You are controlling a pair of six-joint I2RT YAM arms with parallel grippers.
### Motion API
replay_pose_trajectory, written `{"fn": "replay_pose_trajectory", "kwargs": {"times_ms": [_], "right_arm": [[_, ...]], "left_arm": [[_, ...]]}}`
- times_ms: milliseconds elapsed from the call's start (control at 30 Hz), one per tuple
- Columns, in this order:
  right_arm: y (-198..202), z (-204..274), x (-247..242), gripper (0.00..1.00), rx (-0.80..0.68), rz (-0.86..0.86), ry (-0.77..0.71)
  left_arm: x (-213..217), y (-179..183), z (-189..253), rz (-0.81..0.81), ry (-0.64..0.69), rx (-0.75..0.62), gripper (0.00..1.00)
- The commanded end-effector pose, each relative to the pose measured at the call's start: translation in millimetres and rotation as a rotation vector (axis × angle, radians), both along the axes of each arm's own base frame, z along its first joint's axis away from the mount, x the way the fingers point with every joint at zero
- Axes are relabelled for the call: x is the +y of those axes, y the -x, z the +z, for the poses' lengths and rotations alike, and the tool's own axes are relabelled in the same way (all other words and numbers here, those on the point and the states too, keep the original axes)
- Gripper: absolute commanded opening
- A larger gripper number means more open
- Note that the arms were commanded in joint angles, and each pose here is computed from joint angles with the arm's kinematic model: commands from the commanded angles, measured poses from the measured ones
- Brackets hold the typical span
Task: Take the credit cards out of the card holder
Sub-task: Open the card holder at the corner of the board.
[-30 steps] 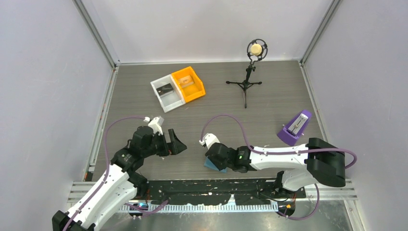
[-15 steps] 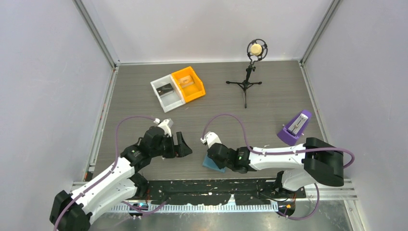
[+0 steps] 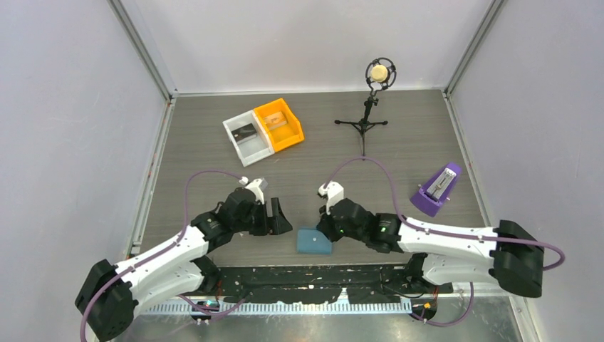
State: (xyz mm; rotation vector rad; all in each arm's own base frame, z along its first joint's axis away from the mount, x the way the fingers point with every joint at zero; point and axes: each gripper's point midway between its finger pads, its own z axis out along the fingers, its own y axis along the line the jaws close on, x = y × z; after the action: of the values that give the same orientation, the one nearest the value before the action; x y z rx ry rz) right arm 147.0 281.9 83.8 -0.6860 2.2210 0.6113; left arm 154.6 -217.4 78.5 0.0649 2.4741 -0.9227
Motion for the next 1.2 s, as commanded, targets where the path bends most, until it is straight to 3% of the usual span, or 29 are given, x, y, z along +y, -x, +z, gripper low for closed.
{"fn": "replay_pose_trajectory", "kwargs": {"times_ms": [0,167,533,1167], "right_arm": [[-4.5,28.5,2.3,0.05,0.030,-0.042,-0.195],[-9.8,51.3,-9.0,0.05,0.032,-0.095,-0.318],[1.3,58.8,-3.9,0.05,0.101,-0.088,-0.424],[-0.8,68.0,-19.3,0.05,0.087,-0.159,-0.461]], "left_arm": [[-10.3,-8.9,10.6,0.009,0.034,-0.049,0.79],[-12.1,-10.6,13.5,0.032,0.035,-0.057,0.78],[-23.6,-13.6,17.5,0.068,0.092,-0.030,0.77],[-50.6,-3.6,5.2,0.023,0.100,0.009,0.78]]}}
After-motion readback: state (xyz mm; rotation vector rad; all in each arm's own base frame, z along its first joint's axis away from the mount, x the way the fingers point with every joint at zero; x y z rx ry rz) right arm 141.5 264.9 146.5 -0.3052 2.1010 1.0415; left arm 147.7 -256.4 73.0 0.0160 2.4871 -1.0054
